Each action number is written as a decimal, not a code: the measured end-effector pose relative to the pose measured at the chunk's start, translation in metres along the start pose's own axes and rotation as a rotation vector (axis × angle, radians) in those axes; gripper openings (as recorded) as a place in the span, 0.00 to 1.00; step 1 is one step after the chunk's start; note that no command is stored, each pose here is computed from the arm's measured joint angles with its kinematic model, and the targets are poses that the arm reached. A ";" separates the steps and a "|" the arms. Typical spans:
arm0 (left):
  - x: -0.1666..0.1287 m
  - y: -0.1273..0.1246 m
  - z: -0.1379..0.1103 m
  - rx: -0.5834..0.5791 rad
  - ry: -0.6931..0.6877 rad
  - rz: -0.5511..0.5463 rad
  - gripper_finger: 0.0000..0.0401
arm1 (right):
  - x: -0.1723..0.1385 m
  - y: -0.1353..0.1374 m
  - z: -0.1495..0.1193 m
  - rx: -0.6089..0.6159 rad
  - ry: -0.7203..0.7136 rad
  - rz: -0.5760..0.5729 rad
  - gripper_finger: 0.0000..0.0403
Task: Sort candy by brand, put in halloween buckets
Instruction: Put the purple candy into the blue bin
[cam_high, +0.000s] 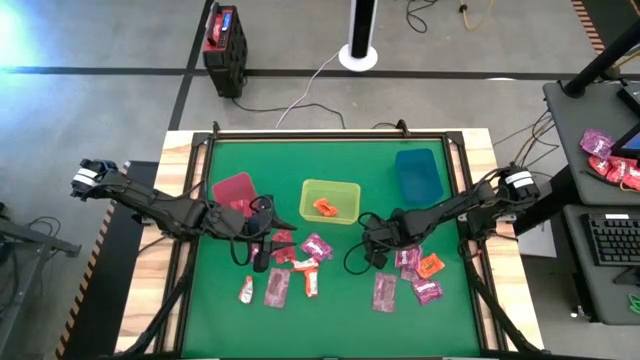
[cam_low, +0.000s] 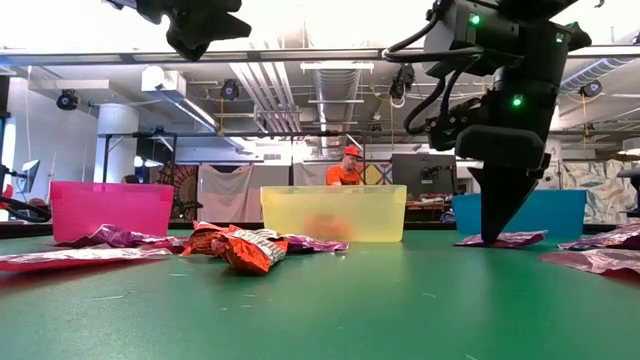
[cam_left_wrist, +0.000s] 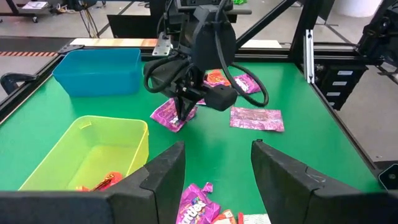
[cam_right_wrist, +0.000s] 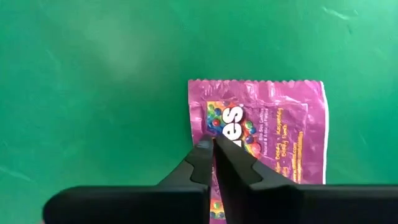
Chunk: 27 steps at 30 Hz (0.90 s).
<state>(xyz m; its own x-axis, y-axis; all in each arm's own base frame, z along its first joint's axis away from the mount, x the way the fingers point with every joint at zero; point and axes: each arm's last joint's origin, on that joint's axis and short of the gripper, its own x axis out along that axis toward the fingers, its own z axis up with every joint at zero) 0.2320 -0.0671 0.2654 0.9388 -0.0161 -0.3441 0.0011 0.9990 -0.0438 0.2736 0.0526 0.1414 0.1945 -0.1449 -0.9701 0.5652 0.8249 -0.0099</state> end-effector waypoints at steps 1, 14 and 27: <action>0.000 0.000 0.000 -0.001 -0.001 0.000 0.42 | -0.004 -0.001 0.000 0.000 -0.006 0.005 0.02; 0.000 0.000 0.000 -0.007 0.000 0.000 0.42 | -0.020 -0.012 -0.002 0.034 -0.044 0.007 0.21; 0.000 0.000 -0.001 0.004 0.003 0.000 0.42 | 0.008 -0.008 0.004 -0.072 -0.055 -0.029 0.67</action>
<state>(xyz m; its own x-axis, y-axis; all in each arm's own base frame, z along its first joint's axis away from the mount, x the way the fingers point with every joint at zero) 0.2320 -0.0672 0.2642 0.9379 -0.0162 -0.3466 0.0024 0.9992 -0.0403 0.2742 0.0429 0.1351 0.2235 -0.1970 -0.9546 0.5127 0.8567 -0.0568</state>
